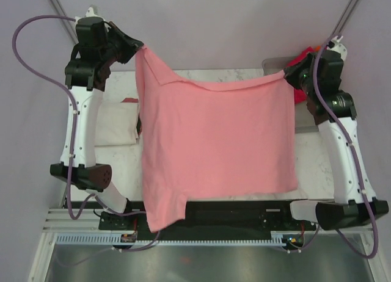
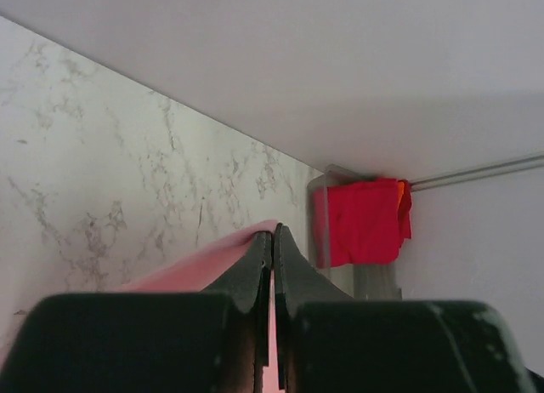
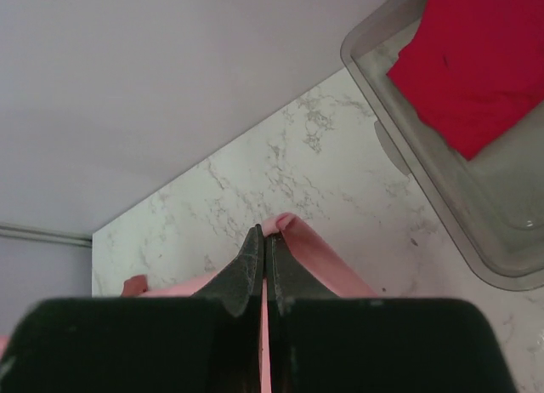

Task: Fold and stack the t-shirts
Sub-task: Flatten the tshirt out

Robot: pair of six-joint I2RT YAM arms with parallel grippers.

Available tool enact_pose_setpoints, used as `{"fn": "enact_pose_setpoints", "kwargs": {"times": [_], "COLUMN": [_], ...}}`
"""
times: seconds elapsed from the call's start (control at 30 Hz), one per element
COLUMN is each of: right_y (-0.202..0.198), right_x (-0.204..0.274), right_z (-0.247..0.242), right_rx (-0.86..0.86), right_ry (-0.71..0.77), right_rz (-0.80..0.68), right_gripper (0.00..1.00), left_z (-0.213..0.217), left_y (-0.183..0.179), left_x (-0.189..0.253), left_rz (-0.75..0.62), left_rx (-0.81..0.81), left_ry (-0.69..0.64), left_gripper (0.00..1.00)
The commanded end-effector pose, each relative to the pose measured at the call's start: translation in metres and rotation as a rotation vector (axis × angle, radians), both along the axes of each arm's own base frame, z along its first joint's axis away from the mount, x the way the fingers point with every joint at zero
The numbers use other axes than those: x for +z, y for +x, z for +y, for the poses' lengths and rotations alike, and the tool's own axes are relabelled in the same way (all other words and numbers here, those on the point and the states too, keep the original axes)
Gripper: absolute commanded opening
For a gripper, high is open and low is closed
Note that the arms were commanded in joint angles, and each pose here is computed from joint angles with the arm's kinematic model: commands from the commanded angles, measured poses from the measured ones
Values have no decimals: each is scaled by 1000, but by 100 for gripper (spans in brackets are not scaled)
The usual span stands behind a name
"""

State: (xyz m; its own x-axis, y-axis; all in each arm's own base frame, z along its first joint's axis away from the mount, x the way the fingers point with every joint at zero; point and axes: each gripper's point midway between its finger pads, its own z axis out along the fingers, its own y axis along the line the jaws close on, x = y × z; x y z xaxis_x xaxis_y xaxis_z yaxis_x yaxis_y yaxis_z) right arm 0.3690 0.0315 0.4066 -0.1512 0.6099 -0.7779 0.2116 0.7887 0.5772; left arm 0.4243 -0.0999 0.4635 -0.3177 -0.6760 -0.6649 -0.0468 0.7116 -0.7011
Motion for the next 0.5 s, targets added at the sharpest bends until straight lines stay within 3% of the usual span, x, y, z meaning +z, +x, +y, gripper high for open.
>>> {"fn": "enact_pose_setpoints", "kwargs": {"times": [0.0,0.13,0.23,0.33,0.47], "right_y": [15,61,82,110,146], "right_x": [91,105,107,80,16], "right_z": [11,21,24,31,47], "right_rx": [56,147,191,243,324], "right_ry": [56,91,127,147,189], "right_rz": [-212,-205,-208,-153,-48], "right_gripper": [0,0,0,0,0], "left_z": [-2,17,17,26,25], "left_y": [-14,16,28,58,102], "left_x": [117,155,162,141,74], "left_rz": [-335,-505,-561,-547,-426], "left_rx": [-70,-60,-108,-117,-137], "left_ry": [-78,-73,-115,-101,-62], "left_gripper": [2,2,2,2,2]}}
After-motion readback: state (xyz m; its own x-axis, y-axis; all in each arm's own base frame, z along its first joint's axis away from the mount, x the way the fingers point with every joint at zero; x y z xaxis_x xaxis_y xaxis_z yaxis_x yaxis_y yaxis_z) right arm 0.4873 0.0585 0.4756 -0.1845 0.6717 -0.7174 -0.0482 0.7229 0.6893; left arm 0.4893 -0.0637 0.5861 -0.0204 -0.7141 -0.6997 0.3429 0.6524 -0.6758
